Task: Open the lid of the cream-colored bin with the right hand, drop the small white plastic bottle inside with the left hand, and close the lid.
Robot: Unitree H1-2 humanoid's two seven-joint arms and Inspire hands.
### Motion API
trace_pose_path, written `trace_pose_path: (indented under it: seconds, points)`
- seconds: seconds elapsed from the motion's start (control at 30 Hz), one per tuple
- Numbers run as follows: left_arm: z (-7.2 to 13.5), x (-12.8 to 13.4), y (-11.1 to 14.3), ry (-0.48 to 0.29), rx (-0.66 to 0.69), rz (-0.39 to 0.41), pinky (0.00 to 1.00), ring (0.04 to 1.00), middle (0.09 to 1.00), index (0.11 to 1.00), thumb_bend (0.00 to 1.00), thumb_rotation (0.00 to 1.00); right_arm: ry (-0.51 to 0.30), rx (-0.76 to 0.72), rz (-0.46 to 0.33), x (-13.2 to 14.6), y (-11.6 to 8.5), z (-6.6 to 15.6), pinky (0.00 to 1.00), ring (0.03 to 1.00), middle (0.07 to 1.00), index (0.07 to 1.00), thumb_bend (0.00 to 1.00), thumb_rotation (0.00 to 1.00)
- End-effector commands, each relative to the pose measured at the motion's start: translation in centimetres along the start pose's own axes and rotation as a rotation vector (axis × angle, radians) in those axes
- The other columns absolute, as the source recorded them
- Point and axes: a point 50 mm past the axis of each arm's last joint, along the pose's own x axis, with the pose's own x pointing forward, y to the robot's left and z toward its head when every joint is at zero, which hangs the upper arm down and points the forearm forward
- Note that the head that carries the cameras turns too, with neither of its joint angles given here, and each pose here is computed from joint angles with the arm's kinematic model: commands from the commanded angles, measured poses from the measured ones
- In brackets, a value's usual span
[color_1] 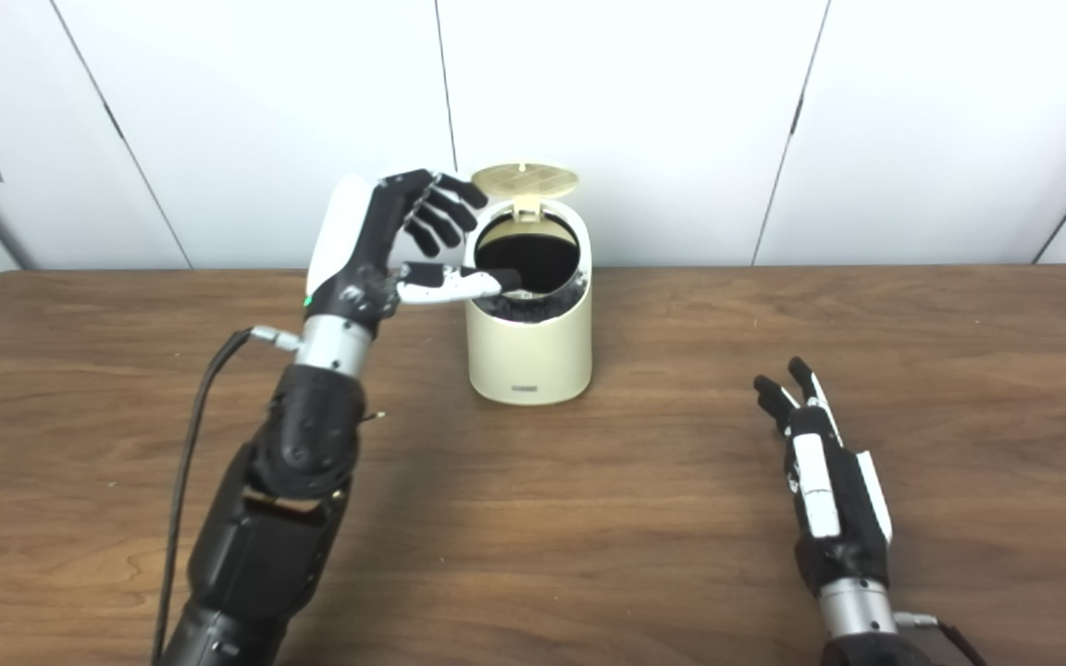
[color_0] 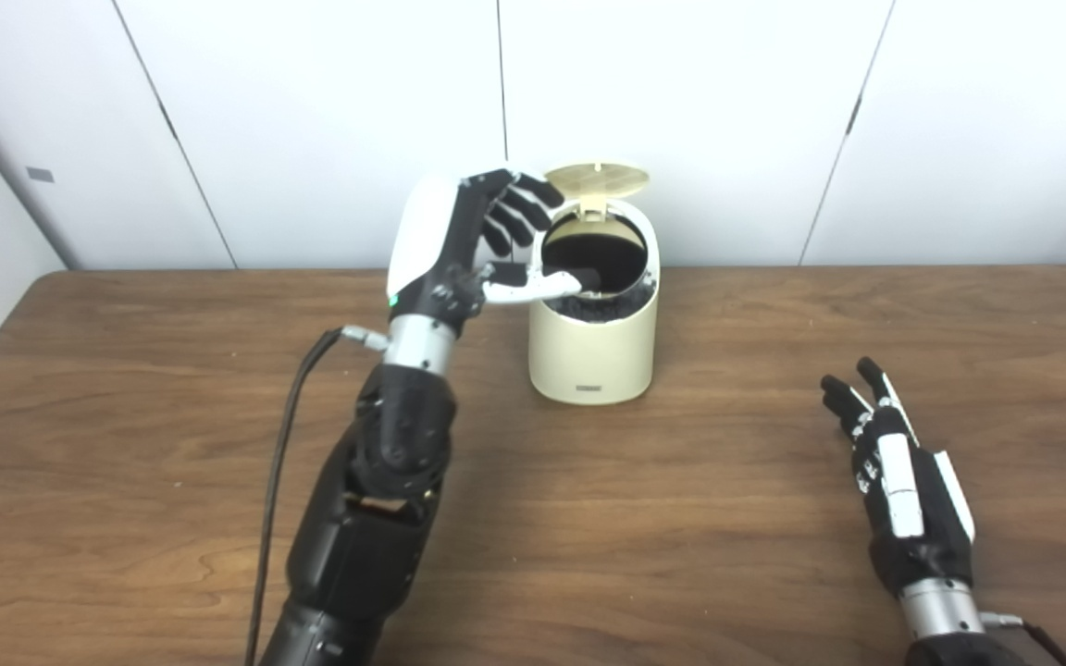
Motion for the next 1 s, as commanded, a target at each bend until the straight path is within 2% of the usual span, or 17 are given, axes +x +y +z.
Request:
trace_pose_path:
  seconds: [0.0, 0.1, 0.23, 0.37, 0.47, 0.53, 0.67, 0.7, 0.73, 0.8, 0.9, 0.97]
  points:
    - [1.1, 0.0, 2.1, -0.043, -0.025, -0.018, 0.38, 0.470, 0.543, 0.593, 0.87, 0.23, -0.007, -0.001, -0.010, -0.4, -0.4, -0.6, 1.00, 0.917, 0.877, 0.965, 0.67, 0.90]
    - [0.6, -1.5, 3.7, -0.018, -0.050, -0.053, 0.43, 0.531, 0.593, 0.624, 0.80, 0.25, -0.010, -0.006, -0.012, -0.4, -0.4, -0.5, 1.00, 0.916, 0.875, 0.966, 0.65, 0.91]
    - [-0.7, -3.4, 5.4, 0.010, -0.078, -0.058, 0.51, 0.616, 0.673, 0.679, 0.74, 0.35, -0.012, -0.011, -0.009, -0.3, -0.6, -0.6, 1.00, 0.918, 0.880, 0.972, 0.65, 0.91]
    - [-2.3, -5.0, 6.2, 0.059, -0.071, -0.016, 0.57, 0.670, 0.719, 0.723, 0.72, 0.41, -0.012, -0.003, -0.005, -0.3, -0.9, -0.7, 1.00, 0.922, 0.886, 0.971, 0.65, 0.90]
    - [-3.8, -6.3, 6.4, 0.107, -0.064, 0.041, 0.58, 0.670, 0.719, 0.746, 0.69, 0.42, -0.014, -0.001, -0.005, -0.3, -1.0, -0.4, 1.00, 0.920, 0.886, 0.969, 0.66, 0.91]
    - [-4.6, -7.2, 6.4, 0.132, -0.062, 0.073, 0.57, 0.654, 0.727, 0.771, 0.65, 0.48, -0.017, -0.001, -0.001, -0.3, -1.1, -0.2, 1.00, 0.921, 0.886, 0.970, 0.66, 0.91]
    - [-5.8, -8.5, 5.8, 0.151, -0.108, 0.107, 0.61, 0.694, 0.757, 0.798, 0.58, 0.59, -0.042, 0.026, 0.010, 0.2, -1.5, 0.2, 1.00, 0.940, 0.901, 0.981, 0.64, 0.91]
    - [-6.0, -8.9, 5.6, 0.154, -0.149, 0.106, 0.62, 0.707, 0.766, 0.797, 0.52, 0.64, -0.051, 0.045, 0.015, 0.4, -1.6, 0.2, 1.00, 0.945, 0.913, 0.984, 0.64, 0.90]
    - [-6.3, -9.2, 5.5, 0.160, -0.200, 0.105, 0.66, 0.736, 0.787, 0.810, 0.52, 0.74, -0.059, 0.056, 0.018, 0.6, -1.7, 0.2, 1.00, 0.950, 0.924, 0.990, 0.65, 0.89]
    - [-6.7, -9.9, 5.2, 0.184, -0.304, 0.112, 0.74, 0.803, 0.835, 0.844, 0.57, 0.89, -0.075, 0.062, 0.025, 1.3, -1.8, 0.7, 1.00, 0.948, 0.933, 0.987, 0.66, 0.88]
    - [-7.4, -11.0, 4.7, 0.209, -0.413, 0.117, 0.83, 0.870, 0.898, 0.904, 0.67, 0.98, -0.101, 0.058, 0.050, 2.1, -1.7, 1.8, 1.00, 0.962, 0.944, 0.987, 0.67, 0.89]
    - [-7.8, -11.9, 4.4, 0.216, -0.446, 0.119, 0.88, 0.912, 0.937, 0.946, 0.69, 1.00, -0.115, 0.050, 0.060, 2.8, -1.6, 2.7, 1.00, 0.965, 0.948, 0.980, 0.68, 0.89]
